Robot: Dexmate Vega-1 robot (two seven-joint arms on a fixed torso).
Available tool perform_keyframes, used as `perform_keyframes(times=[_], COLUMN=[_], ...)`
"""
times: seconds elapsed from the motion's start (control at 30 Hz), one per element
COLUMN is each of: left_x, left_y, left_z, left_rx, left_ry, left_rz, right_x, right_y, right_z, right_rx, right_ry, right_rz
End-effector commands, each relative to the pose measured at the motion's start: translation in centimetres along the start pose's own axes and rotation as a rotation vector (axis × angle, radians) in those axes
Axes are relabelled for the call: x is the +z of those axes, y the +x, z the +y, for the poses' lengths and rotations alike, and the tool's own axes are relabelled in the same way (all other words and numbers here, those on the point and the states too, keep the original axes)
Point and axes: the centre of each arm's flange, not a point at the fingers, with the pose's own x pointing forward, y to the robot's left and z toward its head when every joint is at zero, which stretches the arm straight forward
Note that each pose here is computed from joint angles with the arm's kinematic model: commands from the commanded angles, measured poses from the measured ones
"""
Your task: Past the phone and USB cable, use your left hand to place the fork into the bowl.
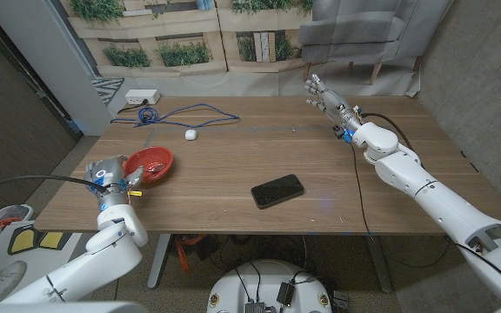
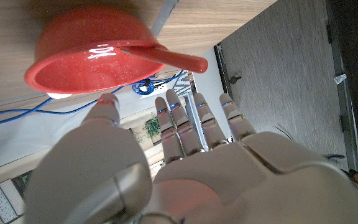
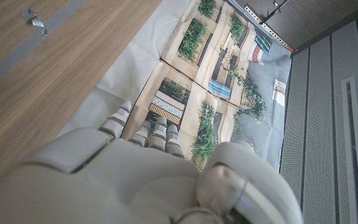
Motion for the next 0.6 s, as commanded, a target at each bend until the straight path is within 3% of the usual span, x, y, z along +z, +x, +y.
perform_keyframes(times=[0.03, 0.6], left_x=[1.1, 4.5], left_y=[0.3, -0.4], left_z=[1.4, 4.0], left_rx=[0.019, 0.114], left_ry=[-0.110, -0.213], left_rz=[-0.038, -0.170], right_x=[-0.1, 0.1], right_y=[0.5, 0.0], right_z=[-0.1, -0.6], right_rx=[0.014, 0.024], right_ry=[0.014, 0.007], right_rz=[-0.038, -0.029])
